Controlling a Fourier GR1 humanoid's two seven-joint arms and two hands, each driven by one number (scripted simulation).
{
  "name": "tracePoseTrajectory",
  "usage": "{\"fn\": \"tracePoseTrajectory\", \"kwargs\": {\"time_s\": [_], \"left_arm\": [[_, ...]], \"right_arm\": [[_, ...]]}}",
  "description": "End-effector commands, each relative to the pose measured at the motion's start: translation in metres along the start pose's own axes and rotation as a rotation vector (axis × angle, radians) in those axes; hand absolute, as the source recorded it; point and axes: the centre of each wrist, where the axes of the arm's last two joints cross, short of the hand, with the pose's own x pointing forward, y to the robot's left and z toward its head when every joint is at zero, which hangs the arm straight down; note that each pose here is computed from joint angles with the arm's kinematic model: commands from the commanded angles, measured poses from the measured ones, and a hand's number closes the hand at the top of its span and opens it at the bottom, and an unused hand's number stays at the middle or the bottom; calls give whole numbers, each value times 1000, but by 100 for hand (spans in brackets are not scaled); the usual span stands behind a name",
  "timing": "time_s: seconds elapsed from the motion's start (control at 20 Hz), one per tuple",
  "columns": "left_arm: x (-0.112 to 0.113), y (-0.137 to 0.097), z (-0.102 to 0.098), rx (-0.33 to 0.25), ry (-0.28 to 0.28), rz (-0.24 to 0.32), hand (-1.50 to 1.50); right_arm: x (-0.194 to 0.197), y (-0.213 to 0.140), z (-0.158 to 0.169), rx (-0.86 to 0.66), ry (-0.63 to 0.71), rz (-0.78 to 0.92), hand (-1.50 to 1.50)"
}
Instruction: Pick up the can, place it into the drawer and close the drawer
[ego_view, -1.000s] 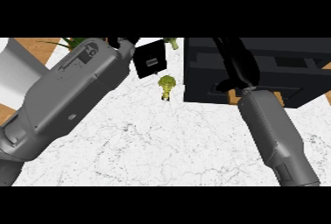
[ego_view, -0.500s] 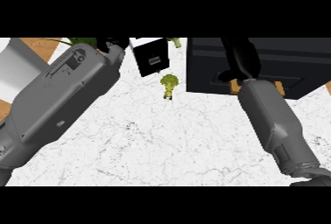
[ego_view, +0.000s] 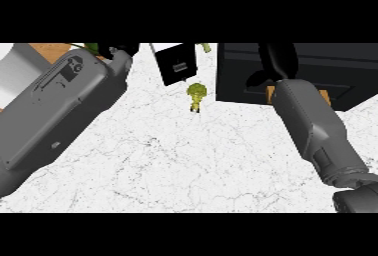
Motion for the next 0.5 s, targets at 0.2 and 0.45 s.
{"fn": "tracePoseTrajectory", "kwargs": {"time_s": [0.2, 0.45], "left_arm": [[2, 8, 5, 0, -13, -27, -150], [4, 16, 10, -22, 1, -9, -150]], "right_arm": [[-2, -40, -39, -51, 29, 24, -150], [-5, -35, -35, 29, -18, -60, -150]]}}
